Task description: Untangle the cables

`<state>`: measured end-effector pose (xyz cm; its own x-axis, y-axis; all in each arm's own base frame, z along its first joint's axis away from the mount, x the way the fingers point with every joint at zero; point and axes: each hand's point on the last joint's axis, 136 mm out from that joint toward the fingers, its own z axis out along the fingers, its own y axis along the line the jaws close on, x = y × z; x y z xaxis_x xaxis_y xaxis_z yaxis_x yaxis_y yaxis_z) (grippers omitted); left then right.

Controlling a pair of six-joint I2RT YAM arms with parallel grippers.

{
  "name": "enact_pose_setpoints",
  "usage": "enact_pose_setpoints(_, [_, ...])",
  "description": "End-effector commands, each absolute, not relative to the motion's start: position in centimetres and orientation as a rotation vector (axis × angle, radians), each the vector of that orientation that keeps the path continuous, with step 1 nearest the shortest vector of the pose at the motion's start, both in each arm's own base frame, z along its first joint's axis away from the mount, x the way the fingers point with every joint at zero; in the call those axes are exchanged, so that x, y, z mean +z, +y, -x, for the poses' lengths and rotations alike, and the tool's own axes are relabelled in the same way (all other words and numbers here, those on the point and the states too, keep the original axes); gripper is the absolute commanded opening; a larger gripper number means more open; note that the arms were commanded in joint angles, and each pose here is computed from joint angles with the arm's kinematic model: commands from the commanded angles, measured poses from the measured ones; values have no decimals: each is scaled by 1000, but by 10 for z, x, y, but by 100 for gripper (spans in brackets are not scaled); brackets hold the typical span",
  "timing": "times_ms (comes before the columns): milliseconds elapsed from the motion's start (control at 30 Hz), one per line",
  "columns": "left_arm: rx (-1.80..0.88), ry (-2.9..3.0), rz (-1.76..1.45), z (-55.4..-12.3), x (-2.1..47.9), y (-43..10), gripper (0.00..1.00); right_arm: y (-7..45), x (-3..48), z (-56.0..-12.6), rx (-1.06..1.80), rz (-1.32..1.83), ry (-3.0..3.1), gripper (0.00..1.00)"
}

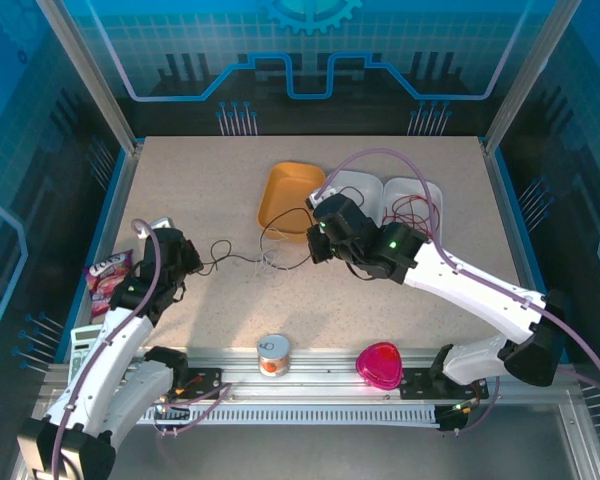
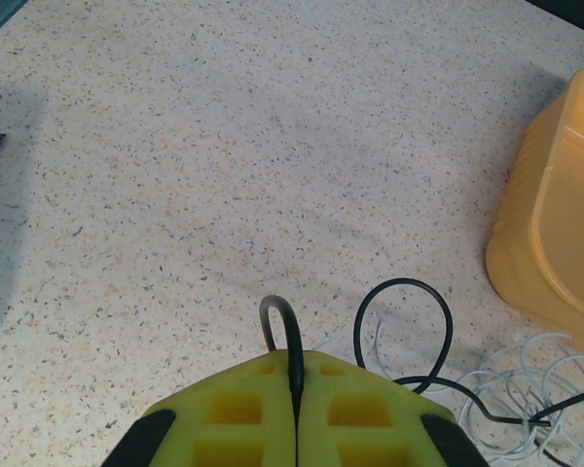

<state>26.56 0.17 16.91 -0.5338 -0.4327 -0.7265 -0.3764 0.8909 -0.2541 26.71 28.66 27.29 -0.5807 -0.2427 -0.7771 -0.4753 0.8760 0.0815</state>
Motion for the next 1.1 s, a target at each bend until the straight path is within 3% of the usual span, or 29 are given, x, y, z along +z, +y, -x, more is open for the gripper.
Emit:
enact_pose_setpoints(0, [-90, 2170, 570, -269, 175, 3, 0, 298, 319, -261, 426, 584, 2065, 0])
enact_pose_setpoints(367, [-121, 2195, 576, -271, 163, -1, 0, 323, 402, -240, 505, 692, 1772, 0])
enact_pose_setpoints(1067, [-122, 2197, 577, -266, 162, 0, 0, 320, 460, -209, 691, 680, 1574, 0])
